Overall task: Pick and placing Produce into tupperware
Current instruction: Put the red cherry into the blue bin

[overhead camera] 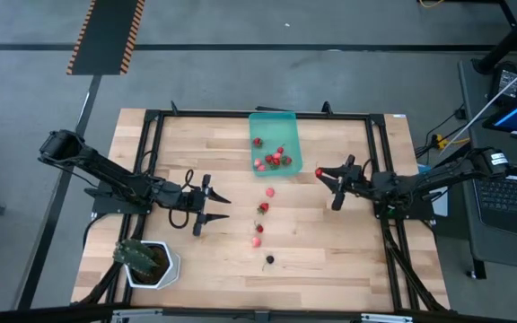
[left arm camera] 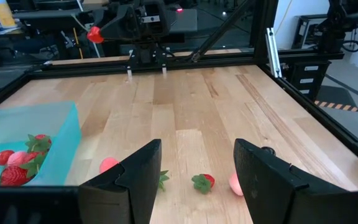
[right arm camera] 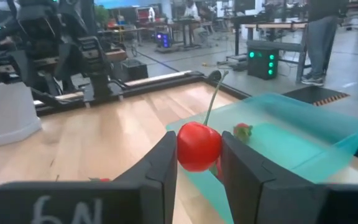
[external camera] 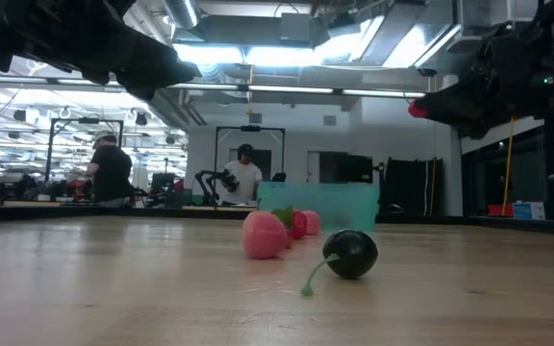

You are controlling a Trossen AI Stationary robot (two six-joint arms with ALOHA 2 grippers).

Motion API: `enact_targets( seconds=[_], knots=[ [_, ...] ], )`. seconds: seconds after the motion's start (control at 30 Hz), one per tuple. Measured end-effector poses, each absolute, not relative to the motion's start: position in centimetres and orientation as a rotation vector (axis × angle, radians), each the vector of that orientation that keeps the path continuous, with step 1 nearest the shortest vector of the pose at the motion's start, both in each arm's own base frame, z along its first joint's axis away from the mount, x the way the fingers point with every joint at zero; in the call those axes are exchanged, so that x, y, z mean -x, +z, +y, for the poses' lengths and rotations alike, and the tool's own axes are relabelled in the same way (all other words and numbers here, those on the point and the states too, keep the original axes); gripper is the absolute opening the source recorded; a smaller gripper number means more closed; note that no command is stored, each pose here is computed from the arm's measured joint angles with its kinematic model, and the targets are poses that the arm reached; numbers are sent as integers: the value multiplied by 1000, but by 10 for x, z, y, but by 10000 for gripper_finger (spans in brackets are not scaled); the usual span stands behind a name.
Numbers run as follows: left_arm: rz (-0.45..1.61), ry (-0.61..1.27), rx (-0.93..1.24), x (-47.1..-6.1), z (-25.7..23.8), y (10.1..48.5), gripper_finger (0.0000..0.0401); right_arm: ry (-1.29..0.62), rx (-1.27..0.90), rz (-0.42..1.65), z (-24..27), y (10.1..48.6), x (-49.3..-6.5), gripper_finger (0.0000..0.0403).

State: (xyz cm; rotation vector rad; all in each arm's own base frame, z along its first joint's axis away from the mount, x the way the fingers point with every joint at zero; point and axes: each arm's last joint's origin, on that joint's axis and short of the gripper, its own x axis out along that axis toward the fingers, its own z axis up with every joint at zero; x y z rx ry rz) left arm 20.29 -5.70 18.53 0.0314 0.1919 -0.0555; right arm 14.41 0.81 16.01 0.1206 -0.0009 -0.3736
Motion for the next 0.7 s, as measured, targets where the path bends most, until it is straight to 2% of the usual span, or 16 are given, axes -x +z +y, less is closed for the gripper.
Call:
enact_targets(
  seconds=[0.33, 0.5, 0.7],
  knots=[
    [192, -55, -31, -203, -57, 185, 195, -405, -77, 110, 7, 176, -166, 100],
    [192, -55, -31, -203, -57, 185, 195, -511, -103, 190, -9, 183, -182, 100],
    [192, -55, -32, -203, -57, 185, 195, -504, -127, 219, -26, 191, -202, 100]
  ],
)
